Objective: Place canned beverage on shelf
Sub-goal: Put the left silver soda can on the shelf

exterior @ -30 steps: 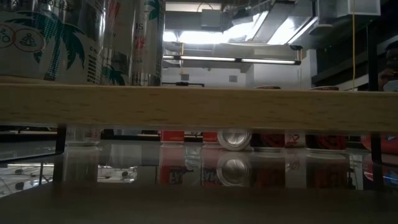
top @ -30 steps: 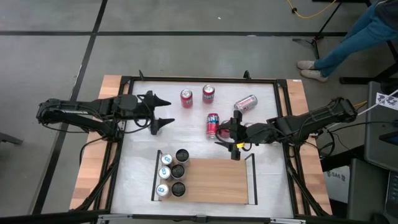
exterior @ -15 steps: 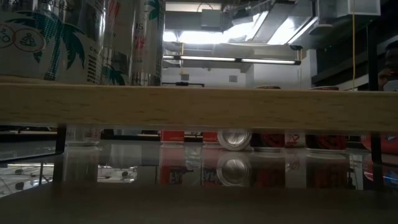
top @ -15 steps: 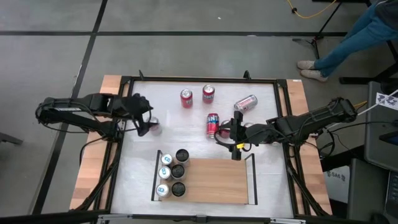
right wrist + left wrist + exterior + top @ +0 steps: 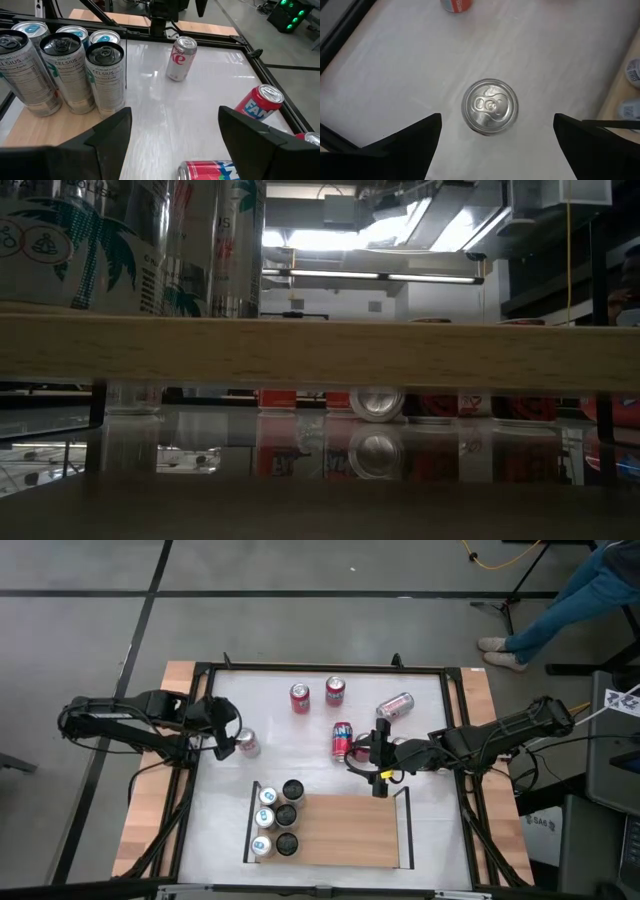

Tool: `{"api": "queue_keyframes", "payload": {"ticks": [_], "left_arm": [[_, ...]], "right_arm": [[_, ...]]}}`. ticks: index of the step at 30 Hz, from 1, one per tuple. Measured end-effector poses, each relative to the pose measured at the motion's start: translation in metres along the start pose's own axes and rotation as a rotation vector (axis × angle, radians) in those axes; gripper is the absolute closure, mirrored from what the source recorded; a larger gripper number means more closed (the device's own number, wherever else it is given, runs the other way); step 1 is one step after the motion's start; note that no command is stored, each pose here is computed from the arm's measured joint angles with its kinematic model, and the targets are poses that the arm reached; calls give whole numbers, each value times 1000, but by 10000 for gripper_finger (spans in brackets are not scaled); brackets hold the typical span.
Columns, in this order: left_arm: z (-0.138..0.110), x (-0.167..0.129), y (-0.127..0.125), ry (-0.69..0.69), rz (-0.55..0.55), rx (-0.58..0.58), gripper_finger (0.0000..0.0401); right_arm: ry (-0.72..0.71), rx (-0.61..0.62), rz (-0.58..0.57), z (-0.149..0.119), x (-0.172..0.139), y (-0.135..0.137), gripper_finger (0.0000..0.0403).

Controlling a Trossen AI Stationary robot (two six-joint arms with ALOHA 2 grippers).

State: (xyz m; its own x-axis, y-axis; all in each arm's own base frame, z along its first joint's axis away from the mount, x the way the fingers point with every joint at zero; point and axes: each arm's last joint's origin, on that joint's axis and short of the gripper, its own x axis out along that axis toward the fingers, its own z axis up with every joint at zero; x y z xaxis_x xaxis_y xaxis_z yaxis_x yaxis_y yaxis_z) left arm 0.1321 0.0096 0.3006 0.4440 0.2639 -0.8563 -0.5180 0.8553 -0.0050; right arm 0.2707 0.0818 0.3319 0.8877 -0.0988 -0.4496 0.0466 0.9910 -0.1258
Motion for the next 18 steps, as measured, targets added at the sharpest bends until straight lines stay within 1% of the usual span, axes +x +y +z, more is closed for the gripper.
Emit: {"api": "queue_keyframes", "payload": {"ticks": [3, 10, 18], "left_arm": [[0, 4, -1, 5, 17, 4, 24], [-14, 28, -1, 73, 49, 22, 24], [-26, 53, -3, 74, 49, 27, 24]], "right_arm": [[0, 0, 0, 0, 0, 0, 116], [2, -1, 0, 0, 0, 0, 116], [4, -2, 0, 0, 0, 0, 116]]}}
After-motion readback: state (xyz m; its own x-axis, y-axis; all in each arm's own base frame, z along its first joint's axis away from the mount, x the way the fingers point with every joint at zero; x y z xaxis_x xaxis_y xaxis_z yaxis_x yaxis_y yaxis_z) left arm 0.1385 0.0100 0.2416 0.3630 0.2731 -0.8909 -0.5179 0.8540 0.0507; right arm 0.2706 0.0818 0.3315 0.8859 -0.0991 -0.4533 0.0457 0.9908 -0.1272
